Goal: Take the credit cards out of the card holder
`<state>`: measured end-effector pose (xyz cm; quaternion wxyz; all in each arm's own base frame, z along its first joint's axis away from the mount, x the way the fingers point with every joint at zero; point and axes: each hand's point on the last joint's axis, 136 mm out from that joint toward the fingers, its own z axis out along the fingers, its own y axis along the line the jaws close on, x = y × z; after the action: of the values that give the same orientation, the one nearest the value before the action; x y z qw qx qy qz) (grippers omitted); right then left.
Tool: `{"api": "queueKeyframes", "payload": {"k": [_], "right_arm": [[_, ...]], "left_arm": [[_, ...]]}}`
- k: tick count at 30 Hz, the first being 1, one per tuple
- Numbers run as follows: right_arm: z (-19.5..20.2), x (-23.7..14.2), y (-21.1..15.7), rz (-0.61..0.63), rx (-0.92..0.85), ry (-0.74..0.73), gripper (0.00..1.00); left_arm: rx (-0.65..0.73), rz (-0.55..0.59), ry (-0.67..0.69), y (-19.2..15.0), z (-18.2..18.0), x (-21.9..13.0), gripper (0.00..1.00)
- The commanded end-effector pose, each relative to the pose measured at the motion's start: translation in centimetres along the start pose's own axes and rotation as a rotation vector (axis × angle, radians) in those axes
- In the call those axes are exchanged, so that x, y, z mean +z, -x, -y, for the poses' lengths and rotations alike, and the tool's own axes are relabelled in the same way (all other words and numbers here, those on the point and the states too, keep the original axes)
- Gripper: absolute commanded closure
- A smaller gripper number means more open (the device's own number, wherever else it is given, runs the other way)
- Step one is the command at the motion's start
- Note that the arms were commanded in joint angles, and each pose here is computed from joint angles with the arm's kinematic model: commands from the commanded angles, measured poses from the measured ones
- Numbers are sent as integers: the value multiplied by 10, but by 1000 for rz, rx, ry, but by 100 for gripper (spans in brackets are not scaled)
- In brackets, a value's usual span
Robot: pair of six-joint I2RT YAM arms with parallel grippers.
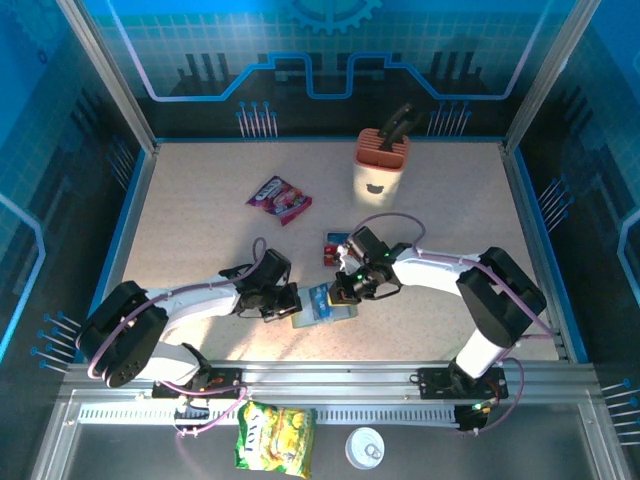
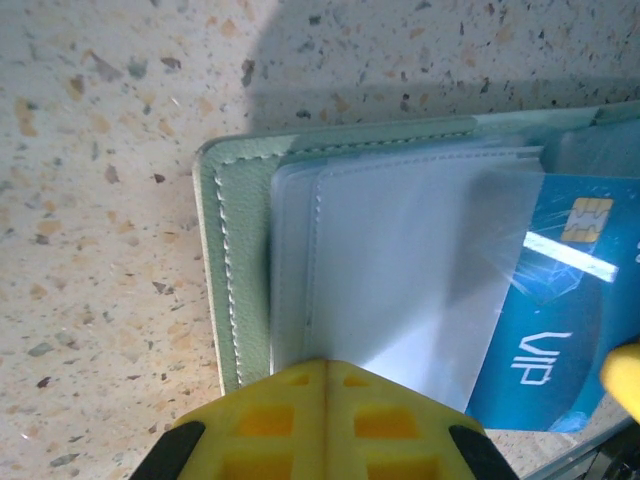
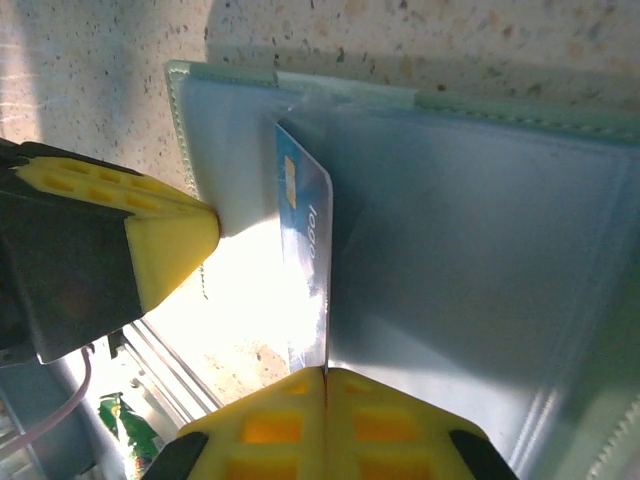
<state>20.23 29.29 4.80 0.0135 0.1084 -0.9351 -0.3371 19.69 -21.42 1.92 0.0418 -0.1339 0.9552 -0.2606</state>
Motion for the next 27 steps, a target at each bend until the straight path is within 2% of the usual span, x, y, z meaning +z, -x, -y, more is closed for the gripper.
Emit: {"api": "queueKeyframes", "payload": {"k": [1, 6, 20, 27], "right_arm": [[5, -20, 2, 12, -36, -87, 100], [1, -27, 3, 17, -37, -109, 100], [-6, -11, 0, -9, -15, -155, 100], [-8, -9, 5, 10, -12, -166, 90]], "left_arm": [[-7, -26, 66, -6, -14, 4, 100], [-1, -15, 62, -4, -12, 2, 100], [17, -2, 40, 0, -4, -3, 100], [18, -6, 40, 0, -3, -2, 100]]}}
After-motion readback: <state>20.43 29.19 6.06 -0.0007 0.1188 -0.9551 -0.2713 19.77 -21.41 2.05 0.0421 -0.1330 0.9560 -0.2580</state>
